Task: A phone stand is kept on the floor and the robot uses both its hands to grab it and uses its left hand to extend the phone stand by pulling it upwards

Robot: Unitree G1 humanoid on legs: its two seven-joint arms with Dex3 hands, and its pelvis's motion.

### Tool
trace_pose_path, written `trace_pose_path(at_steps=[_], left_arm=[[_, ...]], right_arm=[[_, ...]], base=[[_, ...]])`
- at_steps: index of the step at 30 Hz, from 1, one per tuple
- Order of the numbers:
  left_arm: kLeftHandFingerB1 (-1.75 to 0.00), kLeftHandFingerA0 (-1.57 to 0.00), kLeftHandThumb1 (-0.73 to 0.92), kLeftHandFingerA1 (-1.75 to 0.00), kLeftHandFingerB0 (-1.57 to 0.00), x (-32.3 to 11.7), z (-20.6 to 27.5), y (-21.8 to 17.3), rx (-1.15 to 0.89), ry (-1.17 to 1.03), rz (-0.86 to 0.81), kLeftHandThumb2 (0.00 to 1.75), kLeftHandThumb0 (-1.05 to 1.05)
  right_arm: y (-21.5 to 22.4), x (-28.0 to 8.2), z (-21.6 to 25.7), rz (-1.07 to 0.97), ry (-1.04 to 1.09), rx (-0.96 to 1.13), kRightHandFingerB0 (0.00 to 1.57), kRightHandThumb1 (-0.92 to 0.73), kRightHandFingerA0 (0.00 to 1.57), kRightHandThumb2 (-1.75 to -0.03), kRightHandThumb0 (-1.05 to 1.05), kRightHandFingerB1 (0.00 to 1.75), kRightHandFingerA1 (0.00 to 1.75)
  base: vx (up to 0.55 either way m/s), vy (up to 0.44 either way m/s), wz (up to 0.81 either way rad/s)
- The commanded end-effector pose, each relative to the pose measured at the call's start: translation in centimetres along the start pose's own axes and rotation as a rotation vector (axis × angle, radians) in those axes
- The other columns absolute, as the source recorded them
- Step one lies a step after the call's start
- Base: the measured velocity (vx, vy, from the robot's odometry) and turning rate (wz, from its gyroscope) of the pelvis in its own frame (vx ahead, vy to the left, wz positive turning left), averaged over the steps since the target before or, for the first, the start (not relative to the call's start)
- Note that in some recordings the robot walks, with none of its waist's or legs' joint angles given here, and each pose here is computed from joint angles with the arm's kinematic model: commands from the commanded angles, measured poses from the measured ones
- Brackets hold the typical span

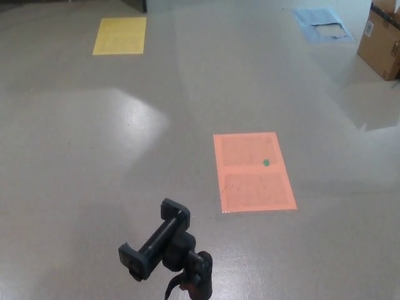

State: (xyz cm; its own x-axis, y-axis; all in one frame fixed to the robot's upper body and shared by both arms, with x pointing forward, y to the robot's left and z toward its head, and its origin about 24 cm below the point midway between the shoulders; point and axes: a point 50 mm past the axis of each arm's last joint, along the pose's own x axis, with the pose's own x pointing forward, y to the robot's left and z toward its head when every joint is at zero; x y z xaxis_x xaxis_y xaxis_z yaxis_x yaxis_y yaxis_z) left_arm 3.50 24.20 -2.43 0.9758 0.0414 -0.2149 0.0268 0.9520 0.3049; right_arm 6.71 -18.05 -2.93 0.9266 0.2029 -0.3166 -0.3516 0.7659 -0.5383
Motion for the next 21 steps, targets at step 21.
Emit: trace_pose_path(at_steps=[21], left_arm=[[-0.28, -0.23, 0.74, -0.31, -0.18, -4.4, -2.2, 4.9, -0.001, 0.029, 0.179, 0.63, -0.82]], right_arm=[[-0.3, -8.4, -3.8, -0.126, 0.085, 0.065, 0.0, -0.66, 0.0, -0.98, -0.84, 0.1, 0.25]], base=[[0.0, 0.0, 0.0]])
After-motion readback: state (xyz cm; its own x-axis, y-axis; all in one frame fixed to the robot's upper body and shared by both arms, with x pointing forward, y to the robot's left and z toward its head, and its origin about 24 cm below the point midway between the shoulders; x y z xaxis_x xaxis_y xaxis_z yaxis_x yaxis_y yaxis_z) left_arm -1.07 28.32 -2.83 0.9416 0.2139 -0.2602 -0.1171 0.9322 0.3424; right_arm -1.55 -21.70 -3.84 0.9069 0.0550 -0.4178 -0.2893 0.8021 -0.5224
